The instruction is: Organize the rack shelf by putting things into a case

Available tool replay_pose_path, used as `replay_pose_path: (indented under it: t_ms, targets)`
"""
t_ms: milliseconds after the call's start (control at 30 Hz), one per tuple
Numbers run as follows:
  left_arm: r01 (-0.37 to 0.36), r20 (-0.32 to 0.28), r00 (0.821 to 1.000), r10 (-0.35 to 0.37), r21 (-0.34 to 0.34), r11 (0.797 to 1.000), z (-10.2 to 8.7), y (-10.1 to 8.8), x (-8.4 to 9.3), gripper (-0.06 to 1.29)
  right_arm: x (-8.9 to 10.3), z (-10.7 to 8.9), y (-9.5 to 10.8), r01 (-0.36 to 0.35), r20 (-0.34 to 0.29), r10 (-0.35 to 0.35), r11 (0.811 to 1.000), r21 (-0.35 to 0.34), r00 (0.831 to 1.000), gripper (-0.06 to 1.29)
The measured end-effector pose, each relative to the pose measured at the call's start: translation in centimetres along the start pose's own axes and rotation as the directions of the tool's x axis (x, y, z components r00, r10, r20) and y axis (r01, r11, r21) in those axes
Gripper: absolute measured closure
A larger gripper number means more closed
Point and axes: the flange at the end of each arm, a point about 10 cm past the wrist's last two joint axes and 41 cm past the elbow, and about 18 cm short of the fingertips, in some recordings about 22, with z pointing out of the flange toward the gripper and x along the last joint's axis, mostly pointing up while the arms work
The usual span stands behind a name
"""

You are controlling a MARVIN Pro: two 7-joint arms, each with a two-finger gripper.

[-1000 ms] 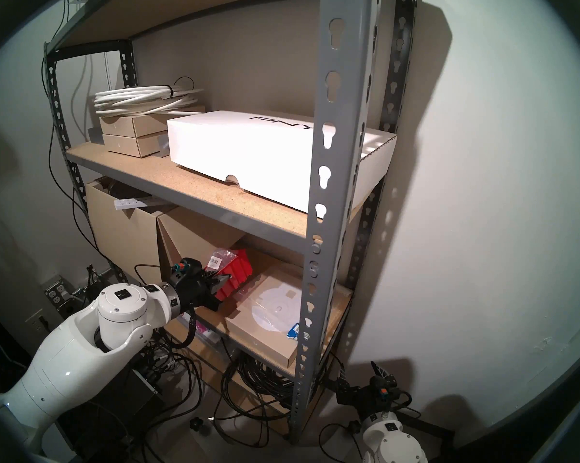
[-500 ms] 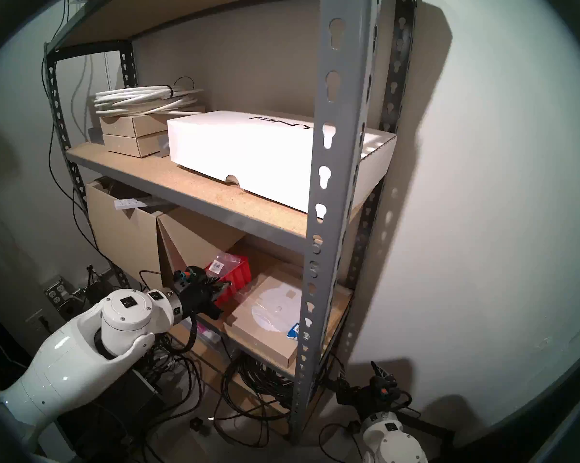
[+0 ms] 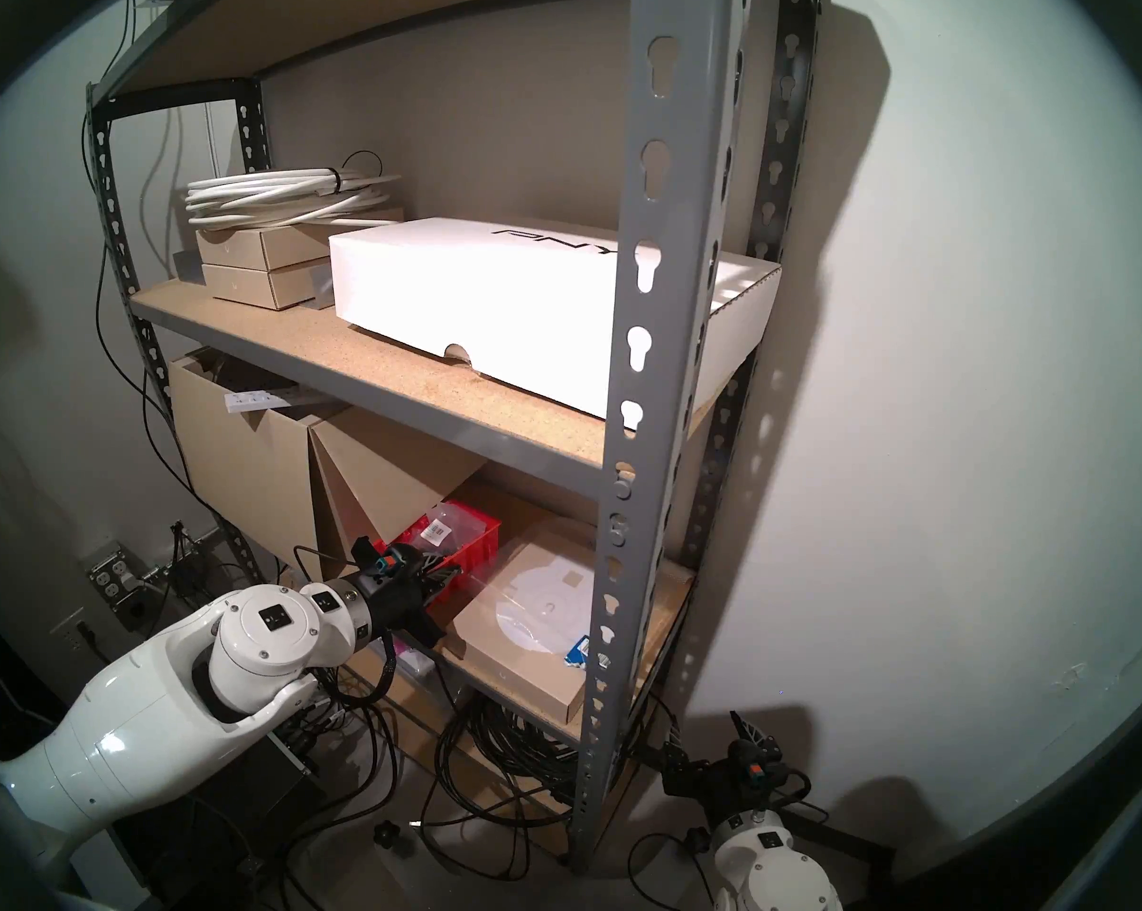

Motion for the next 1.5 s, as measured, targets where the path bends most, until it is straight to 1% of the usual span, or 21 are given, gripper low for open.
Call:
replay_pose_path:
  t_ms: [333, 467, 633, 900, 1167, 1300, 1367, 1500]
  targets:
    - [-0.053, -0.025, 0.998, 0.054, 0.037, 0.998, -0.1, -0.3, 1.2, 1.08, 0.0, 0.0, 0.0, 0.0, 0.0, 0.0, 1.0, 0.0, 1.0, -0.03]
    - [-0.075, -0.035, 0.996, 0.077, 0.042, 0.996, -0.2, 0.0, 1.6, 1.08, 0.0, 0.0, 0.0, 0.0, 0.0, 0.0, 1.0, 0.0, 1.0, -0.03]
    - [-0.103, -0.032, 0.994, 0.104, 0.045, 0.994, -0.2, 0.3, 1.6, 1.08, 0.0, 0.0, 0.0, 0.0, 0.0, 0.0, 1.0, 0.0, 1.0, -0.03]
    - [-0.132, -0.007, 0.991, 0.133, 0.056, 0.99, 0.0, 0.2, 0.7, 1.08, 0.0, 0.0, 0.0, 0.0, 0.0, 0.0, 1.0, 0.0, 1.0, -0.03]
    - [-0.135, 0.018, 0.991, 0.134, 0.066, 0.989, 0.4, -0.1, -0.5, 1.08, 0.0, 0.0, 0.0, 0.0, 0.0, 0.0, 1.0, 0.0, 1.0, -0.03]
    - [-0.124, 0.03, 0.992, 0.122, 0.064, 0.99, 0.7, -0.1, -1.4, 1.08, 0.0, 0.0, 0.0, 0.0, 0.0, 0.0, 1.0, 0.0, 1.0, -0.03]
    - [-0.106, 0.037, 0.994, 0.104, 0.059, 0.993, 0.9, -0.1, -2.0, 1.09, 0.0, 0.0, 0.0, 0.0, 0.0, 0.0, 1.0, 0.0, 1.0, -0.03]
    - [-0.077, 0.036, 0.997, 0.075, 0.049, 0.996, 1.1, 0.1, -2.5, 1.09, 0.0, 0.0, 0.0, 0.0, 0.0, 0.0, 1.0, 0.0, 1.0, -0.03]
